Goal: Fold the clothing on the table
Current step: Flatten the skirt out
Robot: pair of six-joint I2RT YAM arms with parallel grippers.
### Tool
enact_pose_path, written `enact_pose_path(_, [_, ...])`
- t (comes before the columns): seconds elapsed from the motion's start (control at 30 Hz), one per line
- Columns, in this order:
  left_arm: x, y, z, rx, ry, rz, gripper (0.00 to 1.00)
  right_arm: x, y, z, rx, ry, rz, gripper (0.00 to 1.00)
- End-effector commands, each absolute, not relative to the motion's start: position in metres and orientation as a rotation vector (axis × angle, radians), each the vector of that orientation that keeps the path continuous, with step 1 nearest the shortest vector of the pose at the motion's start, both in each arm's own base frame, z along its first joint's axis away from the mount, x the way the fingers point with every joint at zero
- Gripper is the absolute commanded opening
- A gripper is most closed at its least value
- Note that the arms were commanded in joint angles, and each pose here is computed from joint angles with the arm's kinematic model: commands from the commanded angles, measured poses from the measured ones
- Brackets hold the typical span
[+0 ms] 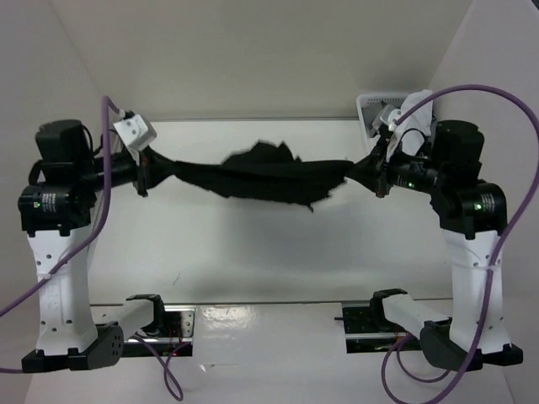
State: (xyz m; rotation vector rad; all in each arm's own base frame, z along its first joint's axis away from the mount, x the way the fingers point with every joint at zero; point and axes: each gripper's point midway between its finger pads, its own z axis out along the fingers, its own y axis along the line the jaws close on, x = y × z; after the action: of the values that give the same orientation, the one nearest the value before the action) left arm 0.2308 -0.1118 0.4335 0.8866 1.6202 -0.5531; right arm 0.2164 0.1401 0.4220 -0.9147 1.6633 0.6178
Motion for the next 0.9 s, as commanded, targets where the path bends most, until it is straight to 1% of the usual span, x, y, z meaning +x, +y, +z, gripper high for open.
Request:
enact_pose_path(0.0, [0.207,-0.103,0.398,0.918,1.658,-0.481,0.0,0.228,0.123,0.395,-0.865,1.731,0.59,0.0])
enact_pose_path(0.03, [0.199,-0.103,0.394,0.927,1.658,-0.477,0.0,0.213,0.125,0.399,-0.885,1.698,0.617,0.0])
enact_pose_path(0.17, [0.165,-0.107,0.391,0.942,1.623,-0.46,0.0,0.198,0.121,0.399,-0.878,1.667,0.642,0.0])
enact_pose_path(0.3, [0.159,-0.111,0.388,0.94,1.605,-0.494,0.0,0.198,0.121,0.407,-0.861,1.639,0.646,0.0])
enact_pose_path(0.5, [0.192,-0.108,0.344,0.875,1.716,-0.587,0.02,0.238,0.111,0.379,-0.758,1.733,0.65,0.0])
enact_pose_path(0.63, [0.233,-0.094,0.299,0.76,1.88,-0.574,0.02,0.277,0.097,0.339,-0.625,1.855,0.629,0.0])
enact_pose_path(0.73, [0.268,-0.079,0.271,0.666,1.98,-0.535,0.02,0.31,0.085,0.327,-0.546,1.893,0.528,0.0])
enact_pose_path(0.77, [0.276,-0.076,0.265,0.642,2.006,-0.528,0.02,0.327,0.074,0.314,-0.475,1.95,0.482,0.0])
enact_pose_path(0.8, [0.291,-0.075,0.255,0.64,2.038,-0.534,0.02,0.337,0.077,0.315,-0.471,1.953,0.462,0.0])
enact_pose_path(0.83, [0.298,-0.073,0.251,0.621,2.063,-0.54,0.02,0.348,0.075,0.313,-0.459,1.963,0.423,0.0])
enact_pose_path(0.87, [0.309,-0.07,0.259,0.602,2.059,-0.522,0.01,0.368,0.064,0.299,-0.387,2.021,0.35,0.0])
